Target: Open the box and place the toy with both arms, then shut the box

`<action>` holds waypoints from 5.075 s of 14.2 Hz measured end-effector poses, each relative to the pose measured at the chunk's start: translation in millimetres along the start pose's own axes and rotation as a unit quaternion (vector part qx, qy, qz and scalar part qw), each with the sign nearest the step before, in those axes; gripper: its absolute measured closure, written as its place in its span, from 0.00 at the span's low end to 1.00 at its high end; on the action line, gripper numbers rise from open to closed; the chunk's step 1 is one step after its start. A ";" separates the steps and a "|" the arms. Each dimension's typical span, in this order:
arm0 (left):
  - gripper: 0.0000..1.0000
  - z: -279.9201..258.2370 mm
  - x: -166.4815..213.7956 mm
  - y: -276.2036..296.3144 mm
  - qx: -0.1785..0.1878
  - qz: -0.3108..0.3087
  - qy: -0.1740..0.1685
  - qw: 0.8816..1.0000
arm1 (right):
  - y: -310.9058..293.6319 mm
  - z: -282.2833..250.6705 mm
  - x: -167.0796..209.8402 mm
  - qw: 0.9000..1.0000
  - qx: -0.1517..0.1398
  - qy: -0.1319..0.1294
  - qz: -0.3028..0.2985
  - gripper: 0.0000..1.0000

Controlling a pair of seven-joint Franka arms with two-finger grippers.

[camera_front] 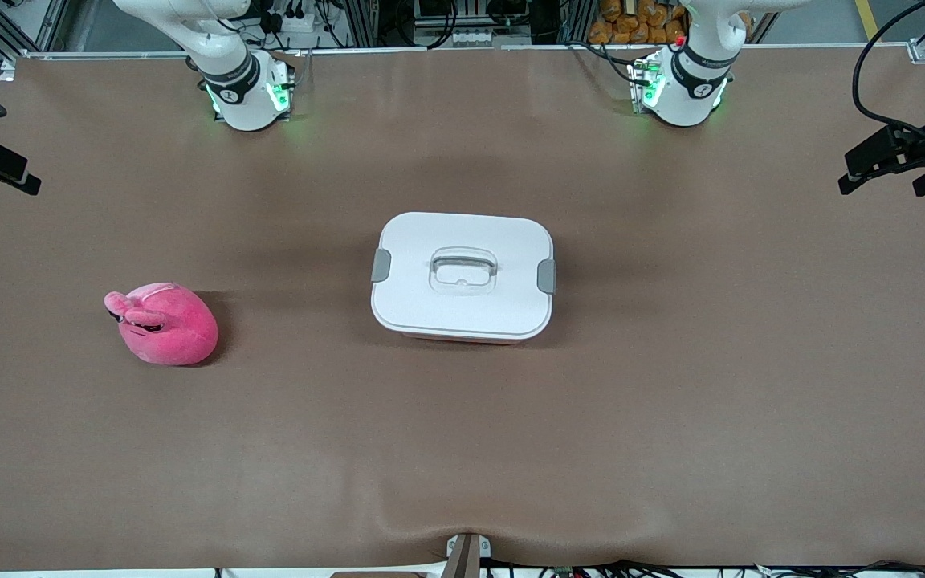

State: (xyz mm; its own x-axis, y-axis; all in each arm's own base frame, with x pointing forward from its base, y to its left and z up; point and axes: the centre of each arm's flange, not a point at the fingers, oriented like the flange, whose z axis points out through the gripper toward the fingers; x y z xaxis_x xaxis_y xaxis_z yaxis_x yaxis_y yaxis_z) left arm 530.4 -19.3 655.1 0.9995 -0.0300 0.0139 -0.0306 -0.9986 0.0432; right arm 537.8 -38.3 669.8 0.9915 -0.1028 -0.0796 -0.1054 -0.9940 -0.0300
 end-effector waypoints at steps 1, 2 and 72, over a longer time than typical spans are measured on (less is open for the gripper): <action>0.00 0.0 0.0 0.0 0.000 0.000 0.000 1.000 | 0.0 0.0 0.0 1.000 0.000 0.000 0.000 0.00; 0.00 0.0 0.0 0.0 0.000 0.000 0.000 1.000 | 0.1 0.0 0.0 1.000 0.000 0.000 0.000 0.00; 0.00 184.8 37.2 347.1 -0.025 -0.610 -0.025 0.791 | 19.1 340.8 92.3 0.755 -0.062 -0.009 -0.652 0.00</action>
State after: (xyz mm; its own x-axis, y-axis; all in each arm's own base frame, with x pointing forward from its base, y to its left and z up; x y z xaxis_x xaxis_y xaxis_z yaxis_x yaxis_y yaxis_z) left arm 559.3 -375.1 486.0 0.2842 0.9527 -0.1074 0.9588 -0.2822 0.0332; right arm 601.3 -53.8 322.4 0.2445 0.9667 -0.0757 0.9694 -0.2453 -0.0011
